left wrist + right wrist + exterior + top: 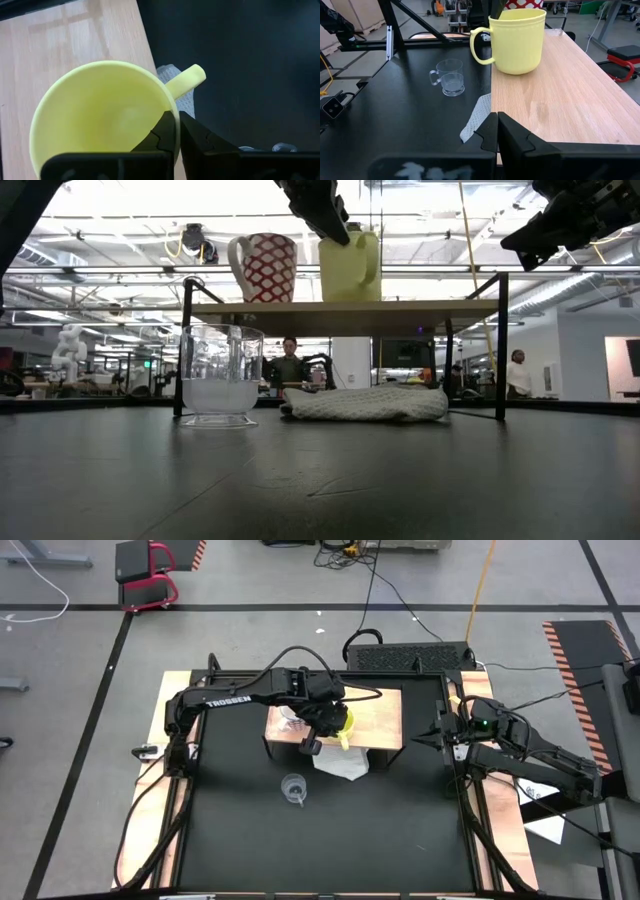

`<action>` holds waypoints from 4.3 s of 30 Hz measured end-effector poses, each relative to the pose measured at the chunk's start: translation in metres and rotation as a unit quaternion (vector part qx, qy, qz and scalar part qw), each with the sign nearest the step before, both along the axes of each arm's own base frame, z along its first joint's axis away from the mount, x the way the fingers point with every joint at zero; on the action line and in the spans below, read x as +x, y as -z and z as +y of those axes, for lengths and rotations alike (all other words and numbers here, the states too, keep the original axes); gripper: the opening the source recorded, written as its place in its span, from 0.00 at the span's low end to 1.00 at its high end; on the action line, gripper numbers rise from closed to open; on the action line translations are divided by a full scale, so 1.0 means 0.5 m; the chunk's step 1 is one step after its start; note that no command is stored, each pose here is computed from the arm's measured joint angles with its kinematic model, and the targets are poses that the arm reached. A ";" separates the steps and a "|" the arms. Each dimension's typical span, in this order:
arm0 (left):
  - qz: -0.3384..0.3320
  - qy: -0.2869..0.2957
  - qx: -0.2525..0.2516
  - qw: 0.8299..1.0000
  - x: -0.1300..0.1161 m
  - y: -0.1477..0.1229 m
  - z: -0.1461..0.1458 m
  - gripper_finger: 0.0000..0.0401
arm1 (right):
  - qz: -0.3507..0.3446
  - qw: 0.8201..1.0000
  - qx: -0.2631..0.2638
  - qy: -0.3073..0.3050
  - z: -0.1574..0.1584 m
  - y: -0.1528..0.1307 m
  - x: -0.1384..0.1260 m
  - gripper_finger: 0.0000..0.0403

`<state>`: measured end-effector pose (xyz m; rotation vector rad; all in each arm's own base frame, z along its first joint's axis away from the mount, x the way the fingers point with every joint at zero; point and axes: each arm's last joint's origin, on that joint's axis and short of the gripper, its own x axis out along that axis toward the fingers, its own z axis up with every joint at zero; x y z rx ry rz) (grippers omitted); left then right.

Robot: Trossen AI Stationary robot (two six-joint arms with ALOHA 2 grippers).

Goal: Stack small to large cups/mugs on shelf
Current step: Put the yellow mug on the shelf, then put the transparent mug on the shelf

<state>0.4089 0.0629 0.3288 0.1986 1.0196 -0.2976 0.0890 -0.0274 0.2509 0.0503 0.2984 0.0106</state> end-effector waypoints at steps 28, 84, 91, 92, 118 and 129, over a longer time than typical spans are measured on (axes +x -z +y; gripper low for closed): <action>-0.002 -0.037 0.012 0.999 -0.035 -0.039 0.008 0.02 | 0.000 1.000 0.000 0.000 0.000 0.000 0.000 0.00; -0.003 -0.034 0.011 0.999 -0.048 -0.056 -0.006 0.12 | -0.001 1.000 0.000 0.000 0.000 0.000 0.000 0.00; -0.003 -0.034 0.011 0.999 -0.048 -0.056 -0.006 0.23 | 0.000 1.000 0.000 0.000 0.000 0.000 0.000 0.00; -0.003 -0.034 0.011 0.999 -0.048 -0.056 -0.006 0.25 | -0.001 1.000 0.000 0.000 0.000 0.000 0.000 0.00; -0.011 -0.041 0.043 0.998 -0.058 -0.071 -0.006 0.36 | 0.000 1.000 0.000 0.000 0.000 0.000 0.000 0.00; -0.034 -0.042 0.037 0.998 -0.103 -0.123 -0.030 0.34 | 0.000 1.000 0.000 0.000 0.000 0.000 0.000 0.00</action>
